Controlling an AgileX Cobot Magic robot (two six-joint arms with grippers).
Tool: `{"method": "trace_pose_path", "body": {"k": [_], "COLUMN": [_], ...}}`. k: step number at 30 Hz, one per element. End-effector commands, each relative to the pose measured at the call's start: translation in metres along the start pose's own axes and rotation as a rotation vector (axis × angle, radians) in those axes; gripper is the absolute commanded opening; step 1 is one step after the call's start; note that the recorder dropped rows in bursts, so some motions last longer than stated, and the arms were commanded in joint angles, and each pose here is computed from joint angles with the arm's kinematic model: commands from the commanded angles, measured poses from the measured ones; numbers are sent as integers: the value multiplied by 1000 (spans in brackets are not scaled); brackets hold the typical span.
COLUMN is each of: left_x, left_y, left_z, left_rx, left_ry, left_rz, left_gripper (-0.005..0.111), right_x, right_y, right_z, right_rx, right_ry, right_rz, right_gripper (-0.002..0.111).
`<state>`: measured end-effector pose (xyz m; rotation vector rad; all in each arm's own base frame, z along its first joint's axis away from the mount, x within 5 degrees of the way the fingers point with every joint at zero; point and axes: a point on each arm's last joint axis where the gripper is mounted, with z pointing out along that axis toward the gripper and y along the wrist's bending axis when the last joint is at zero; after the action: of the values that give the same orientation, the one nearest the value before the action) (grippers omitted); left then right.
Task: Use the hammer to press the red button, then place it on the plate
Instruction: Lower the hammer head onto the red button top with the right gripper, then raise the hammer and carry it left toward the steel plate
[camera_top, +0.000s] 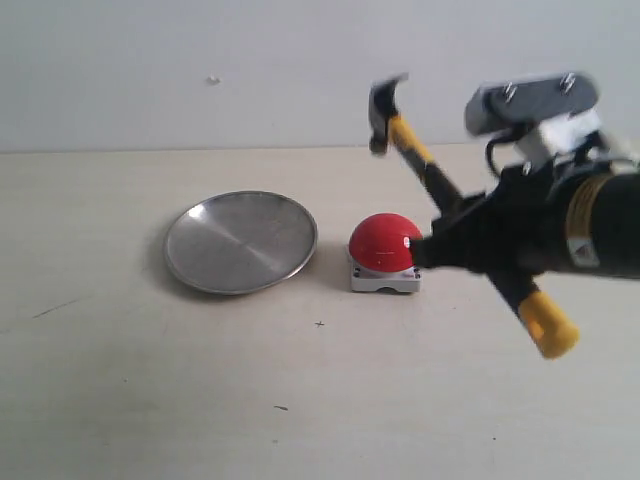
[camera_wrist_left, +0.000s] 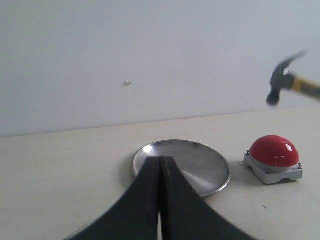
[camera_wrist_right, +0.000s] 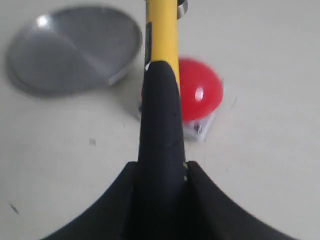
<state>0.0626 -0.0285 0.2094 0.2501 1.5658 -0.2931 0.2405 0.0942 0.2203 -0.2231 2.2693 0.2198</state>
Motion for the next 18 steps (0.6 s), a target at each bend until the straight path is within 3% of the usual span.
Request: {"method": "trace_pose_path", "body": {"k": [1, 5, 9, 14, 18], "left_x": [1, 1, 1, 1, 1], "left_y": [0, 0, 0, 0, 0], "left_z": [-1, -1, -1, -1, -1], "left_rx": [-6, -6, -6, -6, -6], "left_ry": [-3, -3, -3, -3, -3], "left_rz": [8, 8, 8, 8, 8], "left_gripper": [0, 0, 0, 0, 0], "right_x": [34, -9, -33, -40, -39], "right_y": [2, 17, 24, 38, 42], "right_z": [48, 6, -31, -27, -5], "right_rx": [-19, -188, -303, -514, -594], "right_ry": [171, -126, -327, -409, -421], "right_rz": [0, 23, 69, 213, 338], "right_gripper": [0, 0, 0, 0, 0]}}
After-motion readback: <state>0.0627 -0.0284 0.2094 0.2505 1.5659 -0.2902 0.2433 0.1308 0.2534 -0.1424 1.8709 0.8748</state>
